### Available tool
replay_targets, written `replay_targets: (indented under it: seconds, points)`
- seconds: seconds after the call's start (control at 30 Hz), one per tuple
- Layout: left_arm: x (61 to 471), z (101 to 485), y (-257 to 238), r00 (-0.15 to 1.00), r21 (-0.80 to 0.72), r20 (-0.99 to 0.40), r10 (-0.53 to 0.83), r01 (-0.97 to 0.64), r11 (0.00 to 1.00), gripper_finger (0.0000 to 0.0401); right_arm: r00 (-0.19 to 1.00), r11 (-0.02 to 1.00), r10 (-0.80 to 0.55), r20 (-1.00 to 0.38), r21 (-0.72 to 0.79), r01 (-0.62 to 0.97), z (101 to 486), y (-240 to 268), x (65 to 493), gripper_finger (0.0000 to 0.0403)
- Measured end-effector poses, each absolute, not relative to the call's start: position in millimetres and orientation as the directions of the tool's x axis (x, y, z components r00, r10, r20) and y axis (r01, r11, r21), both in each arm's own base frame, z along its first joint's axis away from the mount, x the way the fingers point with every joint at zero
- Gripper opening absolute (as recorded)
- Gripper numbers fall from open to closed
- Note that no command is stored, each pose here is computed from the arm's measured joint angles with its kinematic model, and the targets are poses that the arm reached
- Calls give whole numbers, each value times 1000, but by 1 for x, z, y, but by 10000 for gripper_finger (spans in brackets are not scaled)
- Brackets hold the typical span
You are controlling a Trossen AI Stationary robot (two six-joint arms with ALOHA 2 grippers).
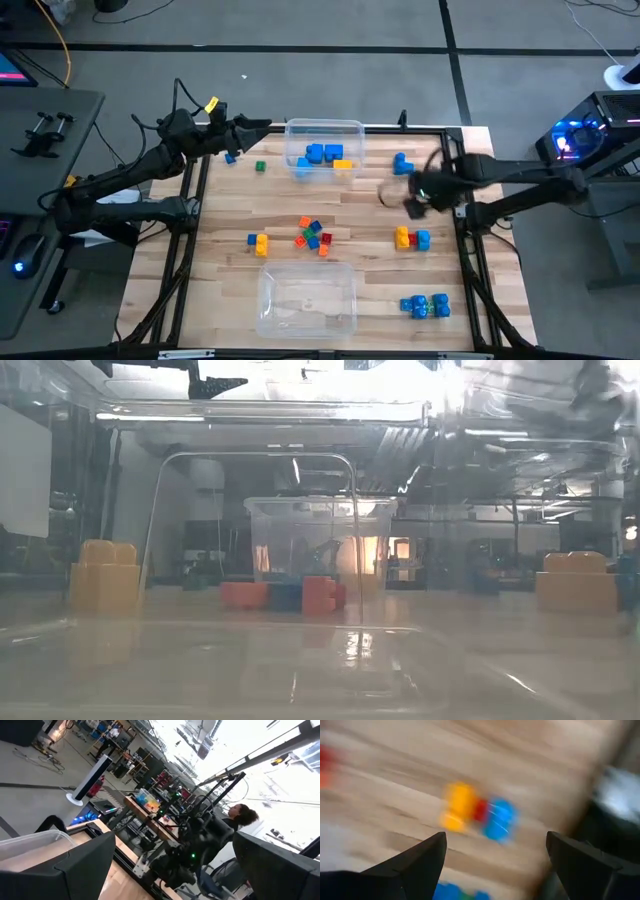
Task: Sort blocks by size
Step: Put the large blue game piece into the top transparent bin
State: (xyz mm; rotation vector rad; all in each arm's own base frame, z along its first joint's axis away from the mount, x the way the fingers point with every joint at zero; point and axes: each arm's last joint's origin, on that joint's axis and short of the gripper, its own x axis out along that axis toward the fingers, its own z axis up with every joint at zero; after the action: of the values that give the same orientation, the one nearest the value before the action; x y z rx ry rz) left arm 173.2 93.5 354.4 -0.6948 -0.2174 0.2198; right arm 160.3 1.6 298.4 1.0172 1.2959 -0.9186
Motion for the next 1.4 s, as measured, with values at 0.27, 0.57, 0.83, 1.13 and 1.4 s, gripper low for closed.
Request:
replay_targets:
  seconds: [0.27, 0.57, 0.83, 1.13, 1.4]
  points:
    - [173, 354, 93, 957, -656, 124, 262, -120, 745, 388, 50, 104, 125, -991, 63, 993, 251, 26, 144, 336]
    - [173, 354, 93, 957, -656, 124, 262, -119, 745, 388, 101, -5, 171, -980, 101, 995, 189, 23, 145, 336]
    - [173, 354, 93, 957, -658, 120, 266, -124, 743, 388, 44, 3, 126, -991, 45, 999, 175, 22, 148, 336]
    - [174, 352, 94, 957, -666, 95, 273, -142, 732, 388, -26, -5, 122, -992, -27, 1000, 163, 23, 156, 319]
    - [174, 351, 94, 957, -666, 93, 273, -145, 732, 388, -33, 30, 147, -989, -29, 999, 163, 24, 156, 209]
